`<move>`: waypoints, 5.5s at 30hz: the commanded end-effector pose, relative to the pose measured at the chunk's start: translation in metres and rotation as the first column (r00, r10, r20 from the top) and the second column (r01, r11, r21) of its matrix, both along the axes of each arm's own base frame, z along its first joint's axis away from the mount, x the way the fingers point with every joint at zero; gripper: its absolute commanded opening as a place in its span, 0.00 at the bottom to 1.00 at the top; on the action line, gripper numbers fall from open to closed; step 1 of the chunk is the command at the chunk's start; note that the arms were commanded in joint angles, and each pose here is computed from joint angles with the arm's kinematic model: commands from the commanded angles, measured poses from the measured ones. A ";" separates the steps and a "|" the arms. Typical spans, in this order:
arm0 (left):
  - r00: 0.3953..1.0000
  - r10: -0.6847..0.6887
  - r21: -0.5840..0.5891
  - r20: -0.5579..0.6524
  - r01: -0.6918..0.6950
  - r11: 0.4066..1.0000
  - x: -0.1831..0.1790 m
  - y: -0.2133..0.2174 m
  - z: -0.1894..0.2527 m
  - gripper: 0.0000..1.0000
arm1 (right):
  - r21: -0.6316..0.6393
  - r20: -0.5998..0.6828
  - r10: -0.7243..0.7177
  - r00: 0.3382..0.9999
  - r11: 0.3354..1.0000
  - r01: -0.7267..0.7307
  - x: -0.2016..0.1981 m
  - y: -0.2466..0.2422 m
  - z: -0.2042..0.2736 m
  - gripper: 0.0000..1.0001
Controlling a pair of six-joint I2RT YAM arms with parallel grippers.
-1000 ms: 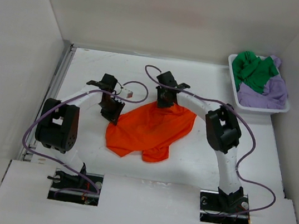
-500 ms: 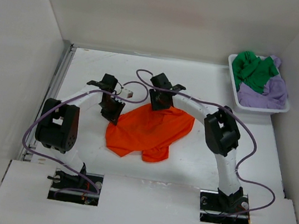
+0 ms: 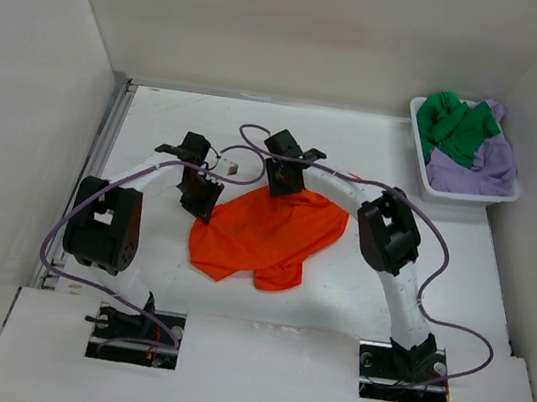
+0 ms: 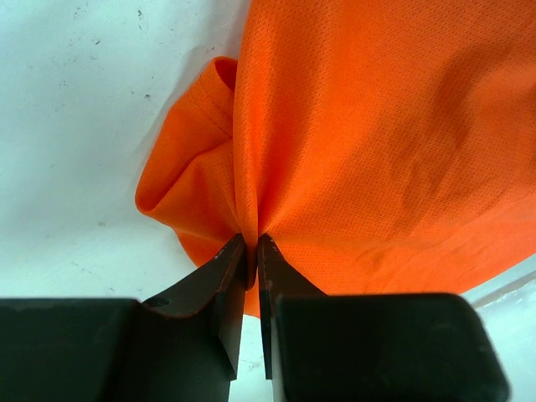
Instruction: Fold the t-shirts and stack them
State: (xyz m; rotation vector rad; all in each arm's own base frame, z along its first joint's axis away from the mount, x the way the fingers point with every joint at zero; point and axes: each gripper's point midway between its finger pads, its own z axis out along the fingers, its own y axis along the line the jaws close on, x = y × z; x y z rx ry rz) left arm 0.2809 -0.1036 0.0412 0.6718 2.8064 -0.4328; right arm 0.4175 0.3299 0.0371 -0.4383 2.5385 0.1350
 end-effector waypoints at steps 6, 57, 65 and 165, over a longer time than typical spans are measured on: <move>0.996 0.024 -0.029 0.082 -0.021 0.999 0.019 -0.003 0.022 0.09 | -0.039 0.000 -0.006 1.000 0.999 0.006 -0.001 -0.003 -0.001 0.37; 0.998 0.014 -0.021 0.067 -0.013 1.000 0.013 0.000 0.016 0.10 | 0.068 0.084 -0.109 0.990 0.992 0.104 0.026 -0.021 0.037 0.24; 0.998 0.011 -0.020 0.061 -0.010 1.000 0.011 -0.001 0.014 0.10 | 0.082 0.091 -0.136 0.986 0.988 0.129 0.028 -0.028 0.040 0.26; 0.998 0.009 0.003 0.070 -0.009 1.000 0.011 0.005 0.015 0.10 | 0.144 -0.015 -0.157 0.988 0.977 0.157 0.017 -0.033 0.008 0.00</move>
